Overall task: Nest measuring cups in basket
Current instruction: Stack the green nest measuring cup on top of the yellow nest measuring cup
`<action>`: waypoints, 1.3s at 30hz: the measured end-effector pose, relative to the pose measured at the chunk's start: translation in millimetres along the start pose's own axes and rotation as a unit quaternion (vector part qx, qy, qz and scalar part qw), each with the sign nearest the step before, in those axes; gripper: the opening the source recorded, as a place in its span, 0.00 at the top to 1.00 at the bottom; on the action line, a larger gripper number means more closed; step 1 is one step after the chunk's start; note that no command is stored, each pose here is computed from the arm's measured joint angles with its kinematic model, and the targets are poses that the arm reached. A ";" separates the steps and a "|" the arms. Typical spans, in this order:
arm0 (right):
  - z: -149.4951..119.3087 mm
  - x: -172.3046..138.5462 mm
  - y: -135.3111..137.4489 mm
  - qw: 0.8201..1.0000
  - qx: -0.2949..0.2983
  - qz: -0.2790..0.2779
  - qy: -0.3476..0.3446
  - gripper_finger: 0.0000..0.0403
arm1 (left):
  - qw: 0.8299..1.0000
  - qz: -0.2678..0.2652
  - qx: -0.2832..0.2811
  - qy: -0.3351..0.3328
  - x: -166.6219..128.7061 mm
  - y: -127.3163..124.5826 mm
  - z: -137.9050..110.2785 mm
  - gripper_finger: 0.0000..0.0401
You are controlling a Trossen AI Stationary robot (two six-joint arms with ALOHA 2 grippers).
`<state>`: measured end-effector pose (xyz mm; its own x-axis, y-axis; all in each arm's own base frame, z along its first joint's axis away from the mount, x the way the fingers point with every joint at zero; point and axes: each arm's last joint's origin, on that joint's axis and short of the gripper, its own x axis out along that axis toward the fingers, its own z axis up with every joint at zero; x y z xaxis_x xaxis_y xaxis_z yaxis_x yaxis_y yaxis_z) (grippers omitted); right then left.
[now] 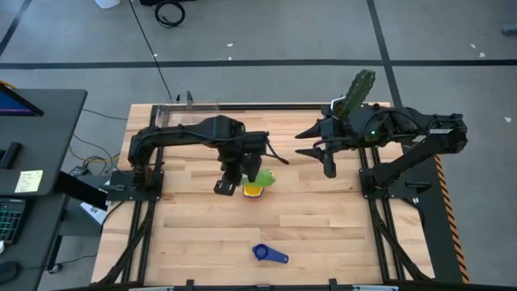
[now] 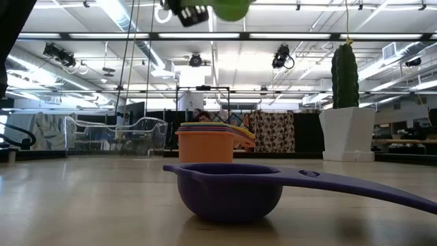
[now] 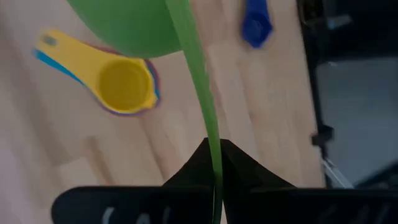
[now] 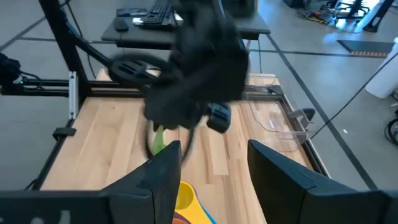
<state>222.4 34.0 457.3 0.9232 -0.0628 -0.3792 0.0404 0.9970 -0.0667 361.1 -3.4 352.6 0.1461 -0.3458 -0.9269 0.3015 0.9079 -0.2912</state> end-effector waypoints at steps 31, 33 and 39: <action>-0.5 2.2 1.0 0.998 0.057 0.008 0.004 0.53 | 0.954 -0.254 -0.150 -0.064 88.1 72.2 -27.9 0.97; -0.5 2.2 1.0 0.998 0.057 0.008 0.004 0.53 | 0.942 -0.274 -0.172 -0.089 91.0 74.6 -21.9 0.97; -0.5 2.4 1.0 0.998 0.056 0.008 0.004 0.53 | 0.940 -0.303 -0.141 -0.071 93.5 70.7 -32.0 0.97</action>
<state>224.4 34.9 455.8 0.9210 -0.0463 -0.3868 0.0685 0.9967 0.0437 365.8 36.1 237.8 0.1583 -0.8295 -0.5356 0.1117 0.5540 -0.8250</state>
